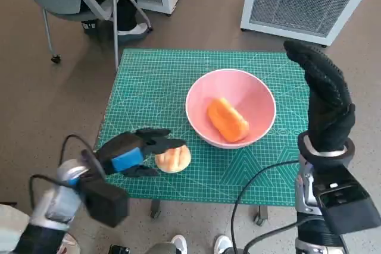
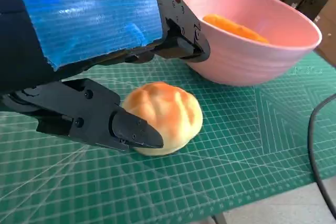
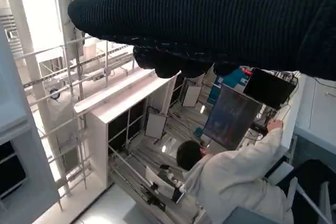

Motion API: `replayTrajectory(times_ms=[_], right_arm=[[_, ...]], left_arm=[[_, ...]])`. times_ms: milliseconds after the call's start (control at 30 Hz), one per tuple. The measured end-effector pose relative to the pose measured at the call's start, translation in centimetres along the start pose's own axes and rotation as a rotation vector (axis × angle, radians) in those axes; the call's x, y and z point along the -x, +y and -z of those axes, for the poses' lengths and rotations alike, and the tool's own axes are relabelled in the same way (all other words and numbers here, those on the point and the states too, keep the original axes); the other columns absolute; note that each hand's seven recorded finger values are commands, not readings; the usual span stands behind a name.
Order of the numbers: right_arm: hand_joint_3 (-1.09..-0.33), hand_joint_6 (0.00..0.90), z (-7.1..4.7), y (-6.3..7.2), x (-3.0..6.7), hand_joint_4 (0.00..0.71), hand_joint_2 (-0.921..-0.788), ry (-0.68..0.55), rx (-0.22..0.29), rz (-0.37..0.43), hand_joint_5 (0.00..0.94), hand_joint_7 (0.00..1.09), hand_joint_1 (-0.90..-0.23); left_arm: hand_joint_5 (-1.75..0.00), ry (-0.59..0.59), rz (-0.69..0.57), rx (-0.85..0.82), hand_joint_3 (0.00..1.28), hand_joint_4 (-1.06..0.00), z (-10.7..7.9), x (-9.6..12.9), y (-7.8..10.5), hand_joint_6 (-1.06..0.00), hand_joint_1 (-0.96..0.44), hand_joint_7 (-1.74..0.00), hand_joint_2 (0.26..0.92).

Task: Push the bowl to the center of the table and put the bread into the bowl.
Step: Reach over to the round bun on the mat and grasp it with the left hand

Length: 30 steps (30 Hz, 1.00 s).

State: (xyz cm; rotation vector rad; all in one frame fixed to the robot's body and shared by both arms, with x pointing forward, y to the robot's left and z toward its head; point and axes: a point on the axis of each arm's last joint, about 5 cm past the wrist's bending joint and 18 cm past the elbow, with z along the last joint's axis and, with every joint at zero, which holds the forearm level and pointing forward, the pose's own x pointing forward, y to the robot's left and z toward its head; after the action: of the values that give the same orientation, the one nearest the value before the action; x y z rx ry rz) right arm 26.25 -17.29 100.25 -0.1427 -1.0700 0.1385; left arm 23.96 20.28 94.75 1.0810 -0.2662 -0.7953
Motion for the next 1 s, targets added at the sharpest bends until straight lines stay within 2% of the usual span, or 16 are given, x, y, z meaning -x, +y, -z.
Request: replayTrajectory(times_ms=[167, 300, 433, 500, 567, 600, 633, 667, 733, 867, 1000], right_arm=[[-0.602, 0.029, 0.0, 0.0, 0.03, 0.415, -0.921, 0.003, 0.002, -0.002, 0.0, 0.73, -0.496], [-0.604, 0.026, -0.1, 0.0, 0.05, 0.415, -0.921, 0.003, 0.003, -0.003, 0.0, 0.73, -0.489], [-0.605, 0.023, -0.1, 0.0, 0.11, 0.414, -0.921, 0.003, 0.005, -0.004, 0.0, 0.73, -0.484], [-0.604, 0.023, -0.2, 0.0, 0.15, 0.415, -0.921, 0.005, 0.005, -0.004, 0.0, 0.73, -0.485], [-0.603, 0.023, -0.2, 0.0, 0.2, 0.415, -0.921, 0.007, 0.005, -0.004, 0.0, 0.73, -0.486], [-0.603, 0.023, -0.2, 0.0, 0.22, 0.415, -0.921, 0.008, 0.005, -0.003, 0.0, 0.73, -0.487], [-0.602, 0.023, -0.2, -0.1, 0.23, 0.415, -0.921, 0.009, 0.005, -0.003, 0.0, 0.73, -0.487], [-0.602, 0.023, -0.2, -0.1, 0.24, 0.415, -0.921, 0.01, 0.006, -0.003, 0.0, 0.73, -0.49], [-0.601, 0.023, -0.2, -0.1, 0.26, 0.415, -0.921, 0.011, 0.006, -0.003, 0.0, 0.73, -0.493], [-0.599, 0.023, -0.2, -0.1, 0.3, 0.415, -0.921, 0.014, 0.008, -0.004, 0.0, 0.73, -0.496], [-0.598, 0.024, -0.2, -0.2, 0.35, 0.415, -0.921, 0.015, 0.011, -0.003, 0.0, 0.73, -0.497]], left_arm=[[0.0, -0.001, 0.002, -0.012, 0.0, -0.38, -0.2, -1.3, -0.6, -0.44, -0.21, -0.04, 0.904], [-0.02, 0.004, 0.009, -0.029, 0.0, -0.41, -0.3, -2.2, -0.9, -0.47, -0.14, -0.05, 0.902], [-0.05, 0.017, 0.015, -0.055, 0.0, -0.54, -0.3, -2.9, -1.1, -0.56, -0.05, -0.07, 0.905], [-0.07, 0.028, 0.02, -0.07, 0.02, -0.65, -0.3, -3.2, -1.1, -0.67, 0.01, -0.1, 0.915], [-0.1, 0.036, 0.023, -0.078, 0.03, -0.72, -0.2, -3.4, -1.1, -0.73, 0.05, -0.13, 0.918], [-0.32, 0.04, 0.024, -0.078, 0.05, -0.7, -0.1, -3.4, -1.1, -0.7, 0.04, -0.35, 0.918], [-0.66, 0.045, 0.024, -0.077, 0.1, -0.64, -0.1, -3.4, -1.1, -0.62, 0.03, -0.7, 0.919], [-0.9, 0.049, 0.022, -0.076, 0.12, -0.63, 0.0, -3.5, -1.0, -0.58, 0.02, -0.89, 0.92], [-1.1, 0.057, 0.019, -0.074, 0.14, -0.62, 0.0, -3.5, -0.9, -0.55, 0.01, -1.05, 0.92], [-1.27, 0.078, 0.025, -0.068, 0.15, -0.62, 0.2, -3.3, -0.6, -0.53, 0.0, -1.16, 0.921], [-1.3, 0.103, 0.047, -0.068, 0.15, -0.61, 0.4, -2.9, 0.0, -0.54, 0.0, -1.19, 0.921]])
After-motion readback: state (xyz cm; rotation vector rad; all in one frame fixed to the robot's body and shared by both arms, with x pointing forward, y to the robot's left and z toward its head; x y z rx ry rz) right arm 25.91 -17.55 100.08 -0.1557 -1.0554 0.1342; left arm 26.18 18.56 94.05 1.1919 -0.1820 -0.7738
